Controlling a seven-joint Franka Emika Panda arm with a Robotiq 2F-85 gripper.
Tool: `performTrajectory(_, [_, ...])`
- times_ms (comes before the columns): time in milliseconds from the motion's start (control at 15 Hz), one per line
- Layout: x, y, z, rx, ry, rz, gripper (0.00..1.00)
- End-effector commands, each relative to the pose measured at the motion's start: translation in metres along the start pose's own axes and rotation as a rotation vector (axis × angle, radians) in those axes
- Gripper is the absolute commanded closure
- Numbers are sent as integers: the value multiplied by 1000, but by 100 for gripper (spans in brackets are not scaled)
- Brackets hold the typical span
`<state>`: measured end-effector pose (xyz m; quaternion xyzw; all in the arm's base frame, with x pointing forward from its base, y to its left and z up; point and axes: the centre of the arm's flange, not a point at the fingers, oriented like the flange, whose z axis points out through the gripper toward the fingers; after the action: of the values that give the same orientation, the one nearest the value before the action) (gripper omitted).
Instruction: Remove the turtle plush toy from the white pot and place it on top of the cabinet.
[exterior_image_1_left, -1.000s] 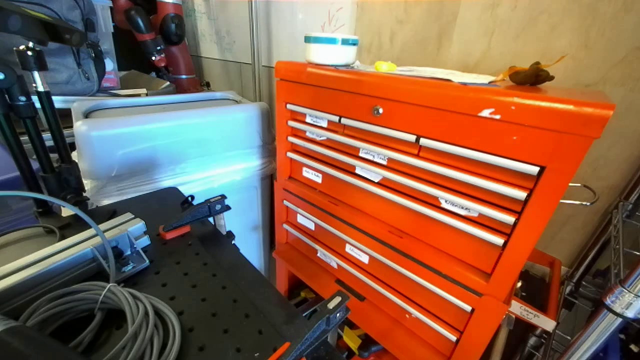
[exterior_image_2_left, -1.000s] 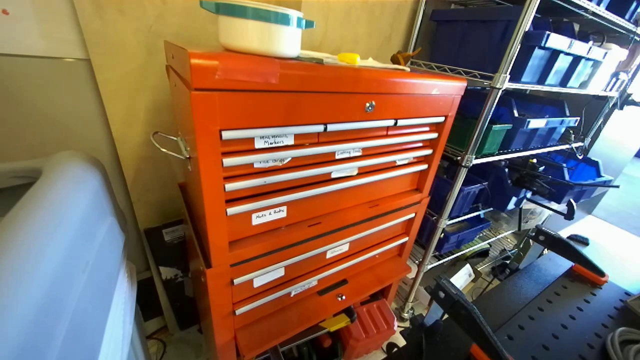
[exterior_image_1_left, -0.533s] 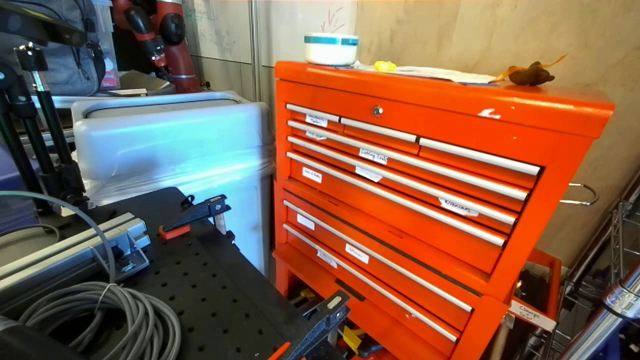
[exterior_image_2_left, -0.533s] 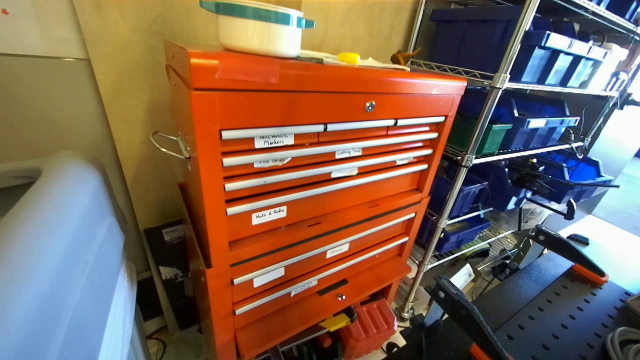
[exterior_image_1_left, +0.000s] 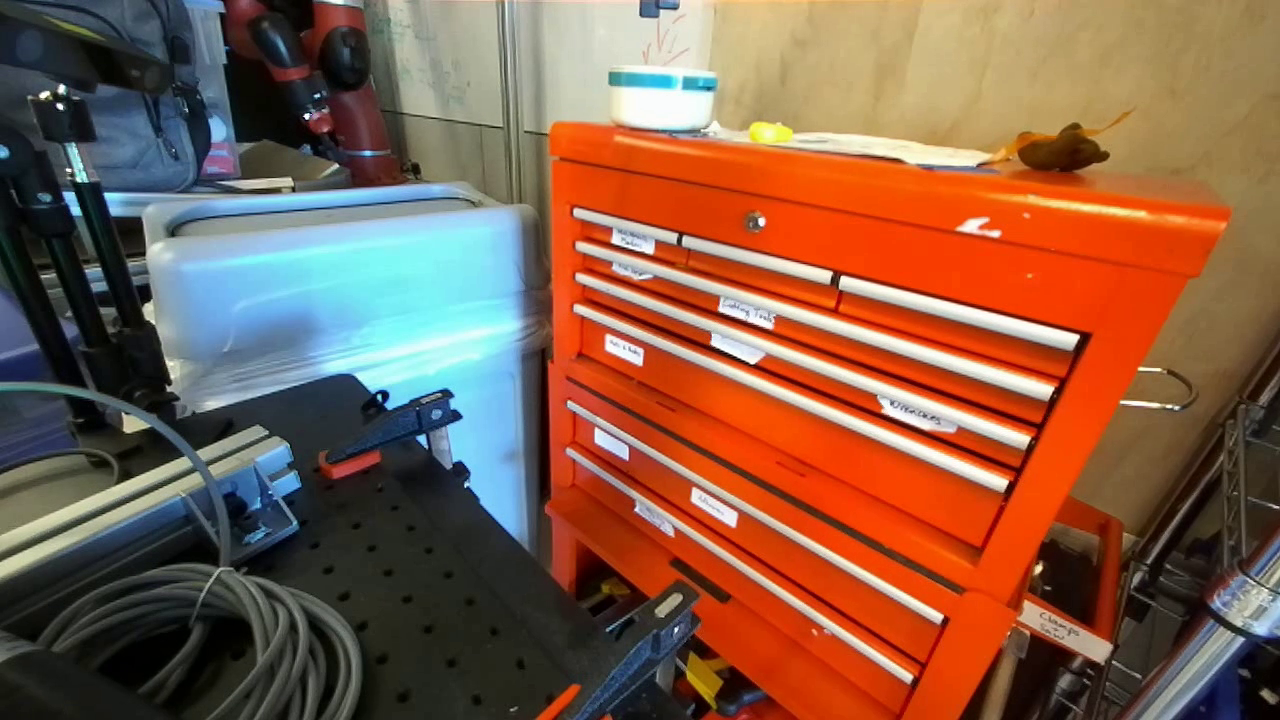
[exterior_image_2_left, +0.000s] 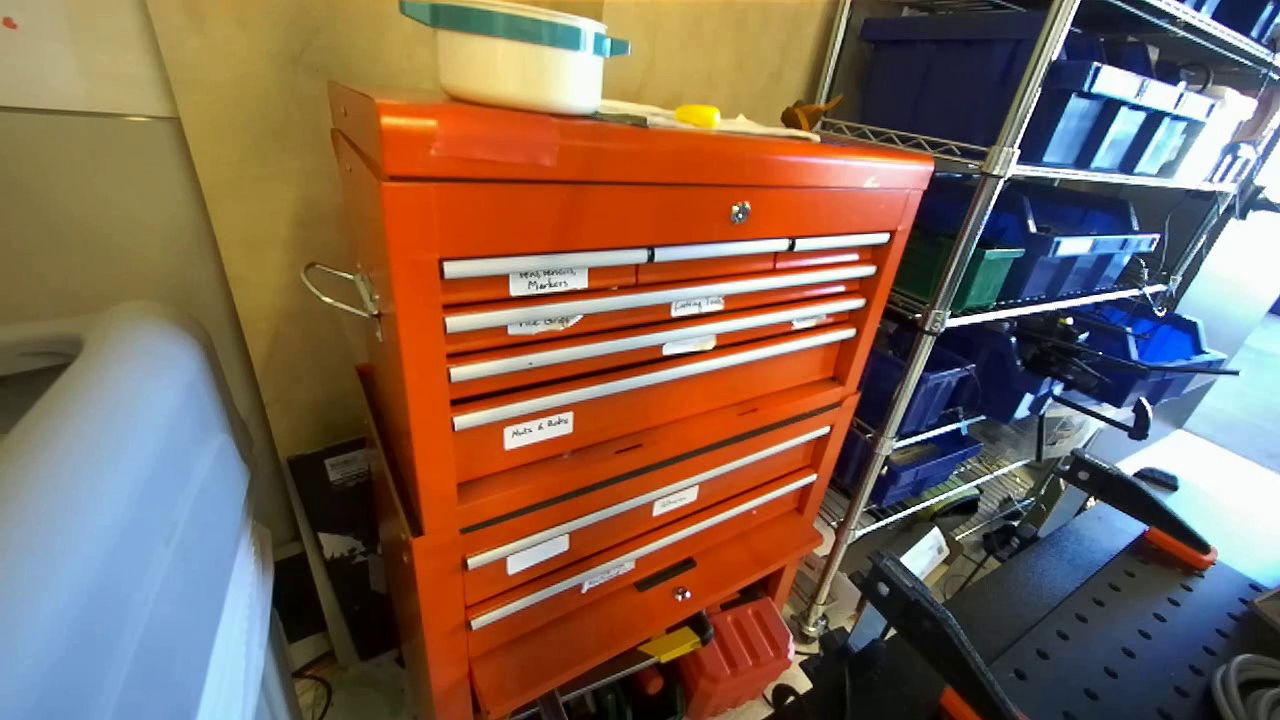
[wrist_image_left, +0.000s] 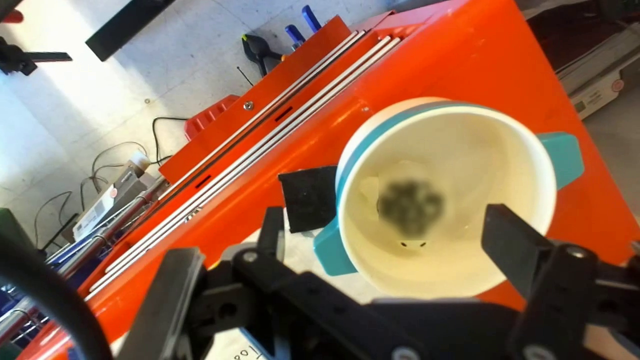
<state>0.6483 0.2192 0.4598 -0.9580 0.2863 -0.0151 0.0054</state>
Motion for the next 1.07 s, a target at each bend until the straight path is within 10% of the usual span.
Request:
performTrajectory(0, [22, -25, -15, -18, -25, -40, 0])
performTrajectory(1000, [21, -63, 14, -40, -6, -92, 0])
